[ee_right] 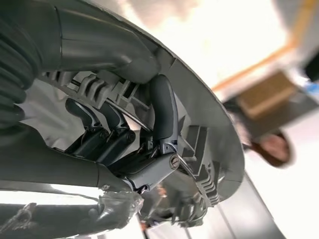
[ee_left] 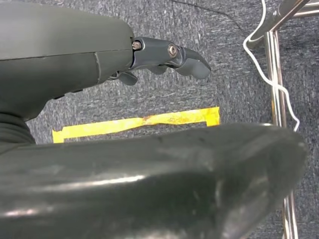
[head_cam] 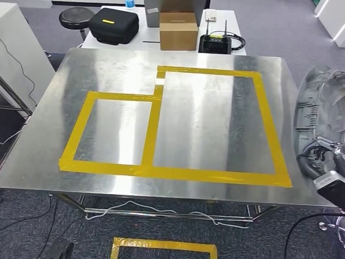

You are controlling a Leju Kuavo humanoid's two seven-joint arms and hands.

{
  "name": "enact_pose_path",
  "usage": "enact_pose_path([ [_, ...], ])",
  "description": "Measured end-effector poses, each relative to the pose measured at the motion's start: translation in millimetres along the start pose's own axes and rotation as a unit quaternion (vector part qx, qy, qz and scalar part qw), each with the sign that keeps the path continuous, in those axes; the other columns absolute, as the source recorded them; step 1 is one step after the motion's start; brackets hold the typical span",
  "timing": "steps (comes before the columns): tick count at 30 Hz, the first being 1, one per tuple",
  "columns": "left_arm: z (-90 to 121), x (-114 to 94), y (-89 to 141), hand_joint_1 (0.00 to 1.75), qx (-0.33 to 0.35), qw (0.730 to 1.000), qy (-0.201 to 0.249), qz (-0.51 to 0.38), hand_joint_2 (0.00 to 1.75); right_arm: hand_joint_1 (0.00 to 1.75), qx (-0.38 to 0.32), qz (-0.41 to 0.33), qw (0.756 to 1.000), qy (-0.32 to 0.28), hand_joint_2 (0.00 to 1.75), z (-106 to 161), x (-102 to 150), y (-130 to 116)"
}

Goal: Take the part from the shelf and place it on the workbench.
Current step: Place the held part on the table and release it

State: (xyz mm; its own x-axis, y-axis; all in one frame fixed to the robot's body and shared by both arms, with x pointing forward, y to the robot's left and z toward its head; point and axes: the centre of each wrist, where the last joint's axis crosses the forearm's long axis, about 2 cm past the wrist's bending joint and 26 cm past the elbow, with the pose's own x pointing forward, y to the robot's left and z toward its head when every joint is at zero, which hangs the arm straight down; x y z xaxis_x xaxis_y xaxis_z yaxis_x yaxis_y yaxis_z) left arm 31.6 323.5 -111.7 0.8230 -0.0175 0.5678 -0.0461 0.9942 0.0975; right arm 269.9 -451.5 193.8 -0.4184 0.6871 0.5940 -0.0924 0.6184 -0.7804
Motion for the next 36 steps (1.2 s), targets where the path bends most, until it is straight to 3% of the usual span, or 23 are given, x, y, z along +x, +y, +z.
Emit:
enact_pose_path([
  [10,-1,1,4,0.0,-0.013,1.0,-0.002,-0.021,0.0,1.75,0.098,0.043,0.98,0.167,1.75,20,-70,-31],
  [19,-5,8,2,0.0,-0.027,0.999,-0.011,-0.037,0.0,1.75,0.192,0.153,0.94,0.236,1.75,-17,-105,-57],
  [31,-6,10,3,0.0,-0.027,0.999,-0.011,-0.04,0.0,1.75,0.255,0.256,0.909,0.209,1.75,-99,-89,-39],
  [36,-7,12,2,0.0,-0.027,0.999,-0.011,-0.039,0.0,1.75,0.285,0.311,0.89,0.171,1.75,-172,-45,-5],
])
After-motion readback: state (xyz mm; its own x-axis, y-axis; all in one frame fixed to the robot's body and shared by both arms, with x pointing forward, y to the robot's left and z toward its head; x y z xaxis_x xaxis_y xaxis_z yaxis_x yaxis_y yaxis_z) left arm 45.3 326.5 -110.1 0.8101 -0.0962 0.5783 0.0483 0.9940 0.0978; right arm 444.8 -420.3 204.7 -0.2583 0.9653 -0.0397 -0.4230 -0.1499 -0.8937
